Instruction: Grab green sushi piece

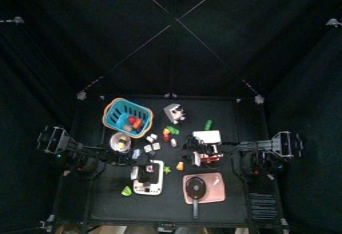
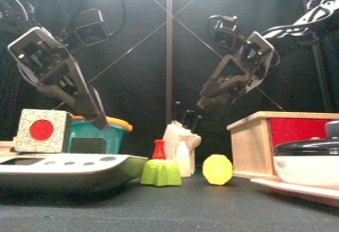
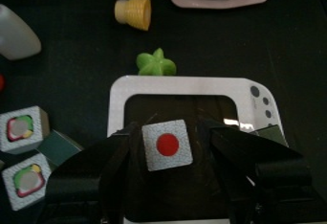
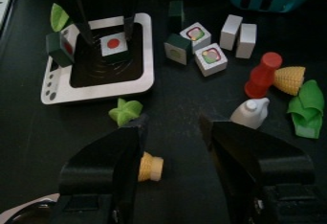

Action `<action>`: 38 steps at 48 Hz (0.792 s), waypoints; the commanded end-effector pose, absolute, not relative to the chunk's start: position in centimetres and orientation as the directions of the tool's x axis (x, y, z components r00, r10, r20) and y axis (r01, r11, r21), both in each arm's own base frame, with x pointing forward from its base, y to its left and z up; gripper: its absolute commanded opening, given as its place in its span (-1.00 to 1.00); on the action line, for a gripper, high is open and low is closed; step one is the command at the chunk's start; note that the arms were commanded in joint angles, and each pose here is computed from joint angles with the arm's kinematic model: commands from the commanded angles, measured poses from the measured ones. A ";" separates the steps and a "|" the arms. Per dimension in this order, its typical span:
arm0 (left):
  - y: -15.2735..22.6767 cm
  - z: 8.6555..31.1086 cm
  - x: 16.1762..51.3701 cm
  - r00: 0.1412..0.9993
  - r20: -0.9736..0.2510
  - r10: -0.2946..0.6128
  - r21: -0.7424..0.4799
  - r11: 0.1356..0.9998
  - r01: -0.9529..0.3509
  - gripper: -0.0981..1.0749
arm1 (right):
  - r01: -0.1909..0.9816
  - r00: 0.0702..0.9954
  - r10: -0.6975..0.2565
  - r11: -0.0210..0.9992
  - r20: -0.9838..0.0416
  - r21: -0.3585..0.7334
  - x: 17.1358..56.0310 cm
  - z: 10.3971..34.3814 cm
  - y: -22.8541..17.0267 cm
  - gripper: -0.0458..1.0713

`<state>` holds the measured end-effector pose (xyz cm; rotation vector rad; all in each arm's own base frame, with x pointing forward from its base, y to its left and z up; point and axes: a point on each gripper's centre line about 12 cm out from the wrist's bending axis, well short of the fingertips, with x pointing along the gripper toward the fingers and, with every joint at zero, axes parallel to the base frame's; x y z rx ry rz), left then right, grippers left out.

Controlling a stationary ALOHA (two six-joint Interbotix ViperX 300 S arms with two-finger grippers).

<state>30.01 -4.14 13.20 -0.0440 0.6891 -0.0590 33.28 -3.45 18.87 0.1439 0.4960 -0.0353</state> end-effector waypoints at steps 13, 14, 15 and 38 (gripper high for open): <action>-4.3 13.7 30.7 0.783 -0.618 -0.071 -0.063 0.997 0.040 0.82 | 0.062 0.897 0.000 0.990 -0.442 0.126 33.8 20.1 -3.5 0.57; -4.3 13.7 30.7 0.781 -0.620 -0.070 -0.062 0.997 0.040 0.82 | 0.062 0.897 0.000 0.990 -0.442 0.126 33.8 20.1 -3.5 0.57; -4.3 13.5 30.7 0.779 -0.623 -0.070 -0.061 0.997 0.041 0.82 | 0.062 0.897 0.000 0.990 -0.442 0.126 33.8 20.1 -3.5 0.58; -4.2 12.0 30.6 0.747 -0.661 -0.066 -0.043 0.998 0.050 0.79 | 0.063 0.896 -0.001 0.990 -0.445 0.126 33.8 20.0 -3.6 0.57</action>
